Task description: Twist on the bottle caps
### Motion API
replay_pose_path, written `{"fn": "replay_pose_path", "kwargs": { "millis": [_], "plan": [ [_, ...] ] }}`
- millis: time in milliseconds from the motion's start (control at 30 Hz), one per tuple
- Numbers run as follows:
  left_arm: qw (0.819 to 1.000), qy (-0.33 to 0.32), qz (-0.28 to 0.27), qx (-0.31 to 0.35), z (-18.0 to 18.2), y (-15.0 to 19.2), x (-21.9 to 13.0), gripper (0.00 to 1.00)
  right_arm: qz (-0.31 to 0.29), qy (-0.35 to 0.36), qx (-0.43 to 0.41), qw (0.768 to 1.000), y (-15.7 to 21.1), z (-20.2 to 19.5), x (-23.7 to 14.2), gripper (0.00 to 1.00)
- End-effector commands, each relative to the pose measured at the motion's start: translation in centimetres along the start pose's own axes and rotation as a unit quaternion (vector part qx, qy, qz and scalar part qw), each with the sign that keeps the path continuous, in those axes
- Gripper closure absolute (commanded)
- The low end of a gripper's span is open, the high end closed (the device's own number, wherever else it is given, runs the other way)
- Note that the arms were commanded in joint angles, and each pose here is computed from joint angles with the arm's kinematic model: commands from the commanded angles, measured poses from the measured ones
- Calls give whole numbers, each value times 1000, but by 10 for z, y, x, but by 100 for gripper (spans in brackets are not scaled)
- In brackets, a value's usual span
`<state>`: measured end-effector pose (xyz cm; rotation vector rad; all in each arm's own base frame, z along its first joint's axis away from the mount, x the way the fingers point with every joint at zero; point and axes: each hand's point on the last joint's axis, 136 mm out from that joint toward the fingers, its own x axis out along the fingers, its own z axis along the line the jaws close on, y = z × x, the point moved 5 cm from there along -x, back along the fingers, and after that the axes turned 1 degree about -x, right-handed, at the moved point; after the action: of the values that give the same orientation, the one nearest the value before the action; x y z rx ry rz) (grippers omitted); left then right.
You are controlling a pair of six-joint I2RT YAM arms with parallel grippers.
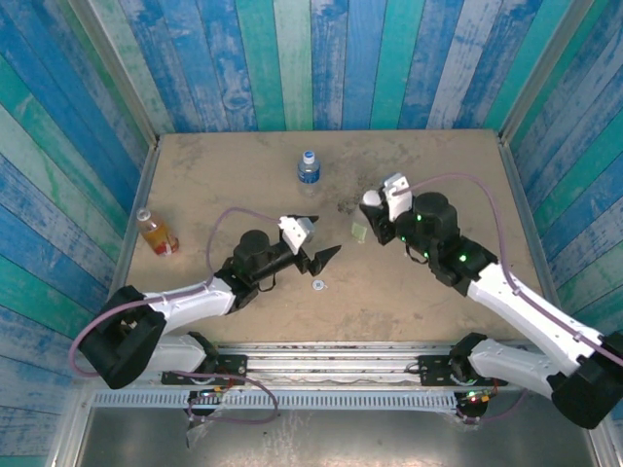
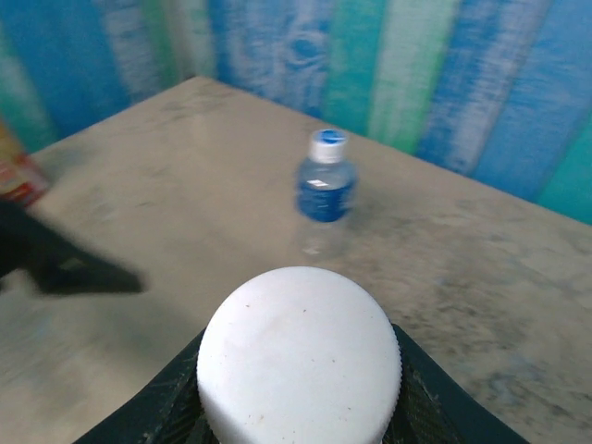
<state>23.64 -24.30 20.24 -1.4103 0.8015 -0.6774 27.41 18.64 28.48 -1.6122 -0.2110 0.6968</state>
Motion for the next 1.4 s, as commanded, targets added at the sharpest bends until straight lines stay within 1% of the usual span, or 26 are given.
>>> {"fn": "replay_pose_path", "kwargs": {
  "millis": [0,133,333,433,567,667,700,800,833,900,967,1033,1100,1167,1200,1233,1267,1300,1367],
  "plan": [
    [993,-102,-43,-28,22,-10,-16,6,-29,72,42,996,-14,-37,25,67],
    [990,-133,-21,-33,28,6,-21,6,-21,105,59,993,-16,-69,65,65],
    [989,-142,-11,-36,29,16,-27,6,-6,129,73,989,-13,-110,121,65],
    [988,-149,-9,-34,30,16,-29,6,10,134,77,988,-5,-125,143,65],
    [987,-156,-5,-32,32,15,-32,6,30,137,77,987,7,-134,164,64],
    [986,-162,-9,-34,33,13,-34,6,38,133,73,988,11,-135,171,59],
    [985,-166,-9,-35,34,12,-34,6,41,132,71,988,12,-134,171,56],
    [982,-186,-9,-41,40,8,-35,6,40,131,63,989,8,-134,167,44],
    [979,-198,-9,-45,43,7,-37,6,38,131,56,989,5,-133,164,38],
    [971,-232,-14,-53,50,2,-40,6,32,129,46,990,-4,-132,157,31],
    [956,-284,-23,-66,62,-1,-48,6,24,128,36,991,-14,-130,147,25],
    [940,-331,-36,-75,71,-5,-57,6,17,125,29,992,-23,-126,135,21],
    [913,-393,-47,-97,84,-10,-67,6,8,115,26,993,-31,-121,122,19],
    [876,-464,-49,-117,97,-12,-78,6,1,95,25,995,-36,-112,111,18],
    [855,-501,-48,-123,103,-14,-84,6,-2,82,23,996,-39,-106,106,17],
    [836,-533,-44,-121,109,-16,-88,6,-5,69,22,997,-41,-99,101,17],
    [823,-555,-42,-116,113,-19,-92,6,-4,57,20,998,-41,-93,98,17],
    [802,-585,-44,-112,118,-22,-97,6,-2,43,15,999,-41,-85,96,17],
    [753,-645,-60,-117,126,-26,-110,6,6,22,1,1000,-40,-69,94,17]
  ]
}}
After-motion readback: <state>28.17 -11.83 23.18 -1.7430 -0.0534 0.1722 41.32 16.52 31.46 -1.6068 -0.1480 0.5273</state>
